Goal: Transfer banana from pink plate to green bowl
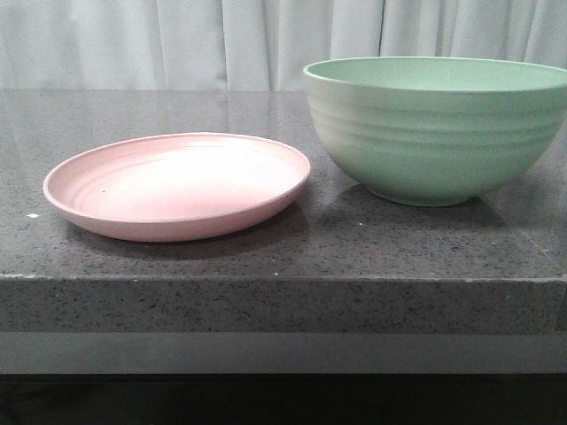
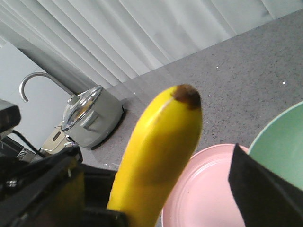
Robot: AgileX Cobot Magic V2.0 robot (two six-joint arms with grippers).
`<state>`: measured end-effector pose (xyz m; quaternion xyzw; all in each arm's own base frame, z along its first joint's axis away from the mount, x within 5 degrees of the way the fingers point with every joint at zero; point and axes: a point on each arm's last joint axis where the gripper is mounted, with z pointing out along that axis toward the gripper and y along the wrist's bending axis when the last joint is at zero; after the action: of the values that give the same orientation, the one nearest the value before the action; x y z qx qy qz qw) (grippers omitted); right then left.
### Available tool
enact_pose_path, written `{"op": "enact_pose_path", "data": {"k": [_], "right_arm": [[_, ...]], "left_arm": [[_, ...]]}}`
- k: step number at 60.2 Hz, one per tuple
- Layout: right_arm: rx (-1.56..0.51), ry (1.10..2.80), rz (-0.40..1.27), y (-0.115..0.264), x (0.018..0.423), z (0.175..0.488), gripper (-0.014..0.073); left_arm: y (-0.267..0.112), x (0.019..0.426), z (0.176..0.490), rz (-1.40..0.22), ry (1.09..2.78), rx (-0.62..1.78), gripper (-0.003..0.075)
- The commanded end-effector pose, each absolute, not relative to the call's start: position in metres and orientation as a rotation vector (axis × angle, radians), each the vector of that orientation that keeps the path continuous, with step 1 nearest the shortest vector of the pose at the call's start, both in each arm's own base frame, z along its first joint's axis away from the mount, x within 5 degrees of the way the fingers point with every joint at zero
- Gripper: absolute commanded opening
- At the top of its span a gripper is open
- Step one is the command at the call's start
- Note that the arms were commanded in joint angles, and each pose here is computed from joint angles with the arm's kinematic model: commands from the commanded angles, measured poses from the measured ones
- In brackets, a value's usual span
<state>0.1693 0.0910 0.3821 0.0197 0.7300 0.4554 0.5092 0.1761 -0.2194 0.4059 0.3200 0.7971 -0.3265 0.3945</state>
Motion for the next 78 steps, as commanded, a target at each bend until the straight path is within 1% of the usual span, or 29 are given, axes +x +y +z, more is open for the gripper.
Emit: {"op": "enact_pose_path", "data": {"k": [1,16,20,23,29,36,41,43,48,49,50,53,54,59,61,63,72,78], "right_arm": [[0.039,1.707,1.147,0.095,0.177,0.398,0.0631],[-0.061,1.726,1.271,0.114,0.196,0.401,0.063],[-0.067,1.734,1.296,0.116,0.198,0.4,0.0609],[-0.066,1.738,1.297,0.117,0.2,0.399,0.0552],[-0.062,1.739,1.295,0.116,0.2,0.399,0.0357],[-0.056,1.737,1.292,0.116,0.201,0.399,0.0185],[-0.05,1.737,1.287,0.116,0.201,0.399,0.0138],[-0.048,1.737,1.285,0.116,0.201,0.399,0.0139],[-0.036,1.733,1.26,0.114,0.203,0.399,0.0139],[-0.035,1.729,1.247,0.114,0.204,0.399,0.0139],[-0.038,1.724,1.227,0.113,0.204,0.399,0.0139],[-0.053,1.713,1.177,0.111,0.207,0.401,0.014],[-0.061,1.71,1.16,0.111,0.208,0.401,0.014],[-0.122,1.692,1.05,0.107,0.216,0.405,0.014],[-0.144,1.69,1.009,0.106,0.22,0.406,0.014],[-0.175,1.687,0.953,0.104,0.225,0.408,0.014],[-0.258,1.724,0.701,0.092,0.261,0.405,0.014],[-0.277,1.767,0.593,0.086,0.285,0.395,0.014]], "left_arm": [[-0.216,0.171,0.432,-0.89,1.898,0.747,0.0093],[-0.216,0.171,0.432,-0.89,1.898,0.747,0.0093],[-0.216,0.171,0.432,-0.89,1.898,0.747,0.0093],[-0.216,0.171,0.432,-0.89,1.898,0.747,0.0094],[-0.216,0.171,0.432,-0.89,1.898,0.747,0.0094],[-0.216,0.171,0.432,-0.89,1.898,0.747,0.0094],[-0.216,0.171,0.432,-0.89,1.898,0.747,0.0107],[-0.216,0.171,0.432,-0.89,1.898,0.747,0.0127],[-0.216,0.171,0.432,-0.879,1.89,0.76,0.0226],[-0.216,0.171,0.432,-0.878,1.889,0.762,0.0264],[-0.216,0.171,0.432,-0.878,1.889,0.762,0.0319],[-0.216,0.171,0.432,-0.878,1.889,0.762,0.0404],[-0.216,0.171,0.432,-0.878,1.889,0.762,0.0444],[-0.216,0.171,0.432,-0.876,1.887,0.762,0.0551],[-0.216,0.171,0.432,-0.876,1.887,0.762,0.0573],[-0.216,0.171,0.432,-0.876,1.887,0.762,0.0578],[-0.216,0.171,0.432,-0.876,1.885,0.761,0.0575],[-0.216,0.171,0.432,-0.876,1.885,0.761,0.0575]]}}
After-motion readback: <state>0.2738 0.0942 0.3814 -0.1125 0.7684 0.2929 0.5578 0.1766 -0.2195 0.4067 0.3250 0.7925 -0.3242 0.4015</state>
